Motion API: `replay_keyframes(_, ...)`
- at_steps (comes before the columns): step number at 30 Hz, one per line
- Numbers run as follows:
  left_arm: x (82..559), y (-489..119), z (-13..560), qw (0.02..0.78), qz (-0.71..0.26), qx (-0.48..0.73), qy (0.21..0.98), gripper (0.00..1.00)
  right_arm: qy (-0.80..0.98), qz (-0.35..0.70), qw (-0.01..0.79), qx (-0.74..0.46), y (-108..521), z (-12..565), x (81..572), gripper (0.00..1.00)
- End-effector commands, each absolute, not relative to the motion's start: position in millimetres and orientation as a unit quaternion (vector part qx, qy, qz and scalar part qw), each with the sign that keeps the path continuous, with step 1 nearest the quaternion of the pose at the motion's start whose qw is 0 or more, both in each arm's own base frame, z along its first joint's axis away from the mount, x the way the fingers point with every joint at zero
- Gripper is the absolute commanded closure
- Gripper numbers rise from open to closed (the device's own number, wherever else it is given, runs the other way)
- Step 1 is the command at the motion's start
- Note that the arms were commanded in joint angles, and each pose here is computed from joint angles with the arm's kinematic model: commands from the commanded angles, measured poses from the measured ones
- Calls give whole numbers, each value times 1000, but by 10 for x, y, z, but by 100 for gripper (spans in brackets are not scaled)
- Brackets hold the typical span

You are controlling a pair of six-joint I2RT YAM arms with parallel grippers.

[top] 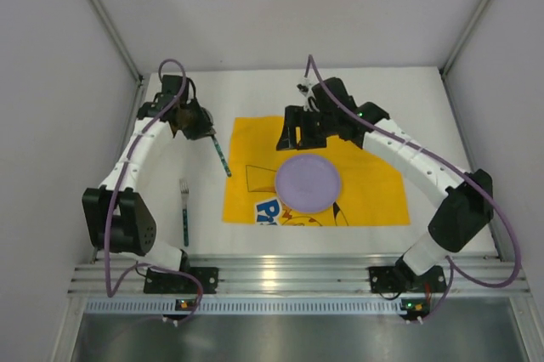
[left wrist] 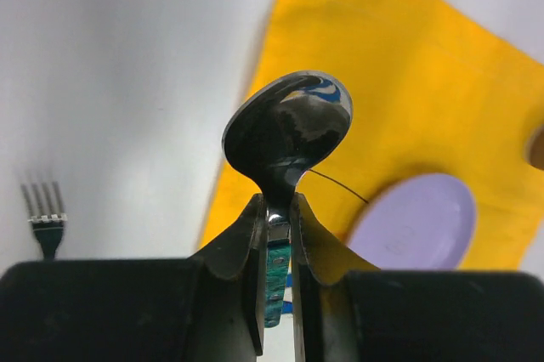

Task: Set the dinner table for one person

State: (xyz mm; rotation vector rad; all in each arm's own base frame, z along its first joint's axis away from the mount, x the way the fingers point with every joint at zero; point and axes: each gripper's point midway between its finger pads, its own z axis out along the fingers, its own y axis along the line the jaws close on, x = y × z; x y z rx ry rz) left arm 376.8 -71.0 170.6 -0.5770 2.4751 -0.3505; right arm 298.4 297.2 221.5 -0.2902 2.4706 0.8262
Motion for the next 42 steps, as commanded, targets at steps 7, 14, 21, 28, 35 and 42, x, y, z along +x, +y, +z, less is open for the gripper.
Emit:
replay_keyframes(7,3727,-1568,2844,338,-311,-140,877,100,852,439,236,-160,4057,2420,2817,33)
replay_keyframes(14,3549,-1594,2914,341,-317,-132,875,100,855,436,219,-176,4520,2233,2698,36)
replay_keyframes(21,3383,-1553,2875,339,-312,-125,879,100,857,425,235,-170,4565,2245,2648,100)
replay_keyframes(28,3254,-1288,2552,325,-233,-137,906,61,856,407,279,-155,4249,2442,2663,100)
replay_keyframes(35,3122,-801,2346,342,-119,-167,917,5,877,360,305,-89,3310,2364,2744,100)
replay_keyframes(42,2938,-314,2056,320,-71,-199,924,2,906,281,316,-2,2143,2054,2663,100)
